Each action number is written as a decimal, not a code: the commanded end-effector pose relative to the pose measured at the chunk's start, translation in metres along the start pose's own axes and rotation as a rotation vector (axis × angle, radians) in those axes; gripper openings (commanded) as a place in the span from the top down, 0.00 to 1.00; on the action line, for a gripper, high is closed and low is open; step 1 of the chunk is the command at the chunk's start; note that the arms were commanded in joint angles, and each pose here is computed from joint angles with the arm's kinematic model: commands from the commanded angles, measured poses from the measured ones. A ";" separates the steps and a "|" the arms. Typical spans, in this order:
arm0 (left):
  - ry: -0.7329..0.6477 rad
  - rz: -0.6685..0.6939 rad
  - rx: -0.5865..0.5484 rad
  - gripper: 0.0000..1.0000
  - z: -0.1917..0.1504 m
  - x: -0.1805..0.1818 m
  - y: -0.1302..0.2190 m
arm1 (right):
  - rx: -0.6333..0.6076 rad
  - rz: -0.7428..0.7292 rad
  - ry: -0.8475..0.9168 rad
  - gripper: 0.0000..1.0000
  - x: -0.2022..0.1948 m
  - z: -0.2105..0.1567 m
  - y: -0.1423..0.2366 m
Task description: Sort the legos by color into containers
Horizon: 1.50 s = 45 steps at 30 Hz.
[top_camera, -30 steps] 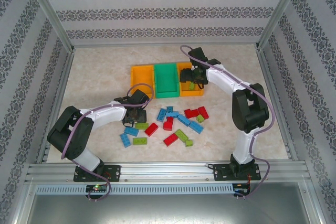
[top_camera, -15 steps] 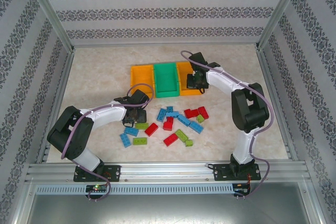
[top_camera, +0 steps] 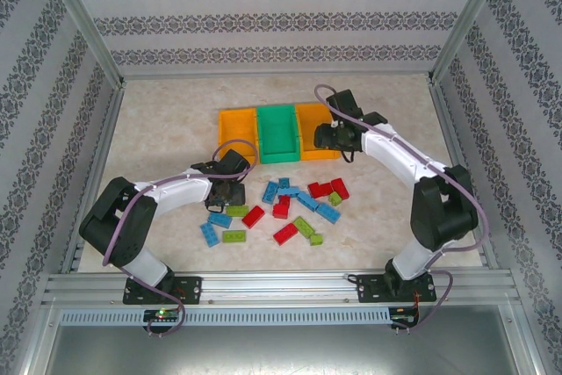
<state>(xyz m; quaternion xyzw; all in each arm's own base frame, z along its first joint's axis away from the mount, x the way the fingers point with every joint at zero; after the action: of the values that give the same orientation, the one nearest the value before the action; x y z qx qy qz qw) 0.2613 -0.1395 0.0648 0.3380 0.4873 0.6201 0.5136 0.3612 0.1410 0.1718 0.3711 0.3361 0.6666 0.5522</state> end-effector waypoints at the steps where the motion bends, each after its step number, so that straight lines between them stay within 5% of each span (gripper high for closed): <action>1: 0.000 0.035 -0.024 0.68 0.003 0.001 -0.006 | -0.039 -0.049 -0.028 0.32 -0.016 -0.008 0.010; 6: -0.002 0.022 -0.038 0.73 0.007 -0.001 0.002 | -0.065 -0.085 -0.058 0.02 -0.038 -0.029 0.016; 20: -0.066 -0.176 -0.179 0.81 0.037 -0.050 0.079 | -0.146 -0.084 -0.091 0.02 -0.059 -0.074 0.018; 28: -0.154 -0.402 -0.234 0.81 0.088 -0.135 0.102 | -0.173 -0.099 -0.115 0.02 -0.067 -0.095 0.016; 38: -0.269 -0.521 -0.199 0.81 0.139 -0.227 0.082 | -0.127 -0.011 -0.088 0.03 -0.058 -0.116 0.014; 45: -0.297 -0.525 -0.202 0.80 0.160 -0.259 0.066 | -0.003 0.014 -0.036 0.17 -0.035 -0.140 -0.001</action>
<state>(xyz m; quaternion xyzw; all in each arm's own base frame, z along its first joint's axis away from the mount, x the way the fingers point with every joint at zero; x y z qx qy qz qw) 0.4525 -0.3382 0.1937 0.2151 0.4213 0.4733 0.7431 0.2563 0.0943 0.1116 0.3638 0.2949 0.6746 0.5706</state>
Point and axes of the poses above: each hand's point on the last joint's axis, 136 mm out from that joint toward the fingers, its own y axis back along the fingers, its own x axis along the line the jaws close on, z = x × y, the point moved 5 cm from there along y, back along the fingers, and after that the axes turned 9 degrees about y, right-handed, at the moved point
